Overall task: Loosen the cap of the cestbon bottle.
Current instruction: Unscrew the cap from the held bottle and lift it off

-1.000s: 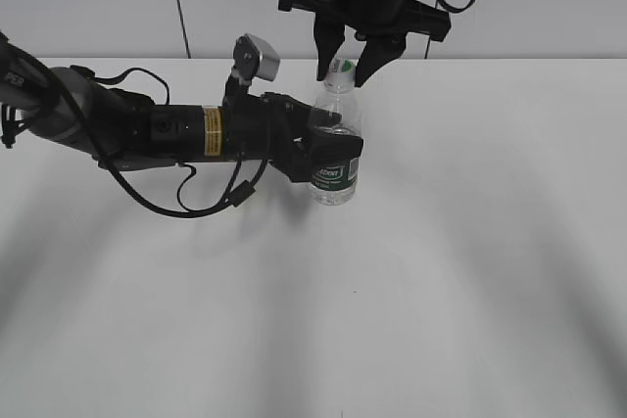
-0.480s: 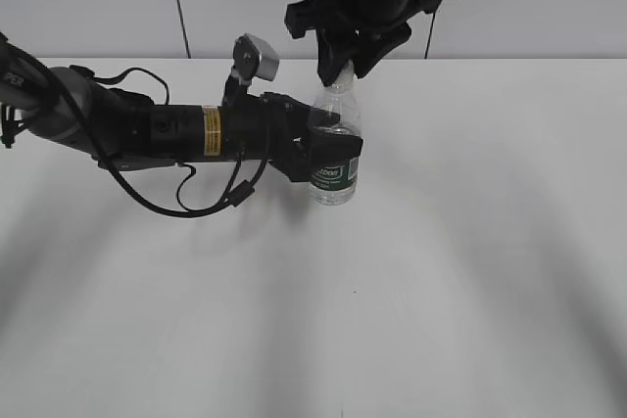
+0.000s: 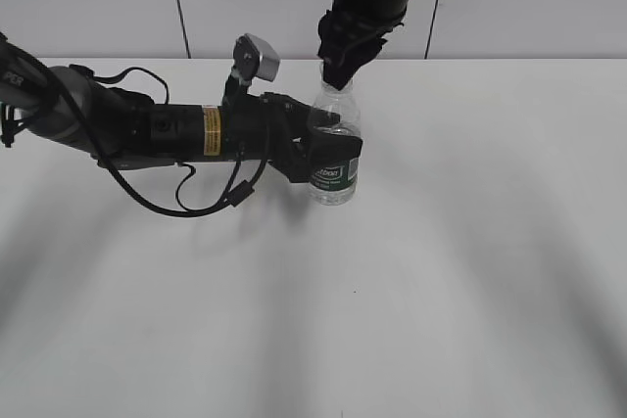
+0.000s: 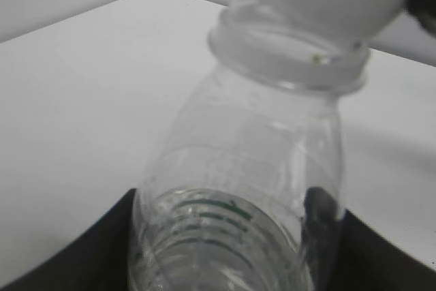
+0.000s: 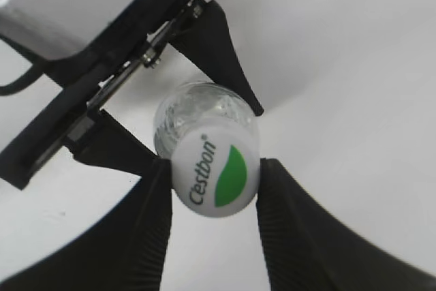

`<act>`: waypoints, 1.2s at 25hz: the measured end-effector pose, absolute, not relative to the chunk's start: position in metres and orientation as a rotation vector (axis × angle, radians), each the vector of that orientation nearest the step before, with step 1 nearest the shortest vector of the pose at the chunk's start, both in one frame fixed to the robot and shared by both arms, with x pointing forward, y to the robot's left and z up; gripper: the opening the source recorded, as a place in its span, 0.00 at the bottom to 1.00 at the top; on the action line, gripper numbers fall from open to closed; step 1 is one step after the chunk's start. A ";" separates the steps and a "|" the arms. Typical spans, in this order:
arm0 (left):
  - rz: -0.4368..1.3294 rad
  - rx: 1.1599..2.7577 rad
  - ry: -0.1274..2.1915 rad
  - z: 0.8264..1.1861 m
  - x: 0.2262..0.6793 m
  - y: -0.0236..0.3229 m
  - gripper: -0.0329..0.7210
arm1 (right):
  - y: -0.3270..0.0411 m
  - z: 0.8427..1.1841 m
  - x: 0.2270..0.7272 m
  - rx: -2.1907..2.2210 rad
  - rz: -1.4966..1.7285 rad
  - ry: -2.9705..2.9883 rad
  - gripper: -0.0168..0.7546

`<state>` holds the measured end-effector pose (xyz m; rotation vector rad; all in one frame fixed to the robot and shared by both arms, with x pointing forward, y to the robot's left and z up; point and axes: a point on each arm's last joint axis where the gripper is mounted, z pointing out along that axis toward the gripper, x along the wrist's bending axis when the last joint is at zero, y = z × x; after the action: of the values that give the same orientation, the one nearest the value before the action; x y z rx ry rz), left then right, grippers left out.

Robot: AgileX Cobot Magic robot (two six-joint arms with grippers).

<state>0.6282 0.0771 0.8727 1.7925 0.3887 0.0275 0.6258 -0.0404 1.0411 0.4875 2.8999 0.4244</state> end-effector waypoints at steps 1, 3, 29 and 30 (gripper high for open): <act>0.028 1.793 0.388 0.873 0.628 0.077 0.60 | -0.040 1.041 0.626 0.414 0.417 2.905 0.41; 0.030 1.795 0.388 0.873 0.628 0.077 0.60 | -0.040 1.041 0.626 0.274 0.403 2.910 0.40; 0.031 1.801 0.383 0.873 0.628 0.077 0.60 | -0.062 1.085 0.620 0.432 0.367 2.761 0.40; 0.032 1.801 0.383 0.873 0.628 0.077 0.60 | -0.068 1.087 0.622 0.512 0.351 2.734 0.40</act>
<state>0.6281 0.0773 0.8732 1.8015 0.3832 0.0321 0.6224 -0.0682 1.0873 0.5119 2.7336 0.3511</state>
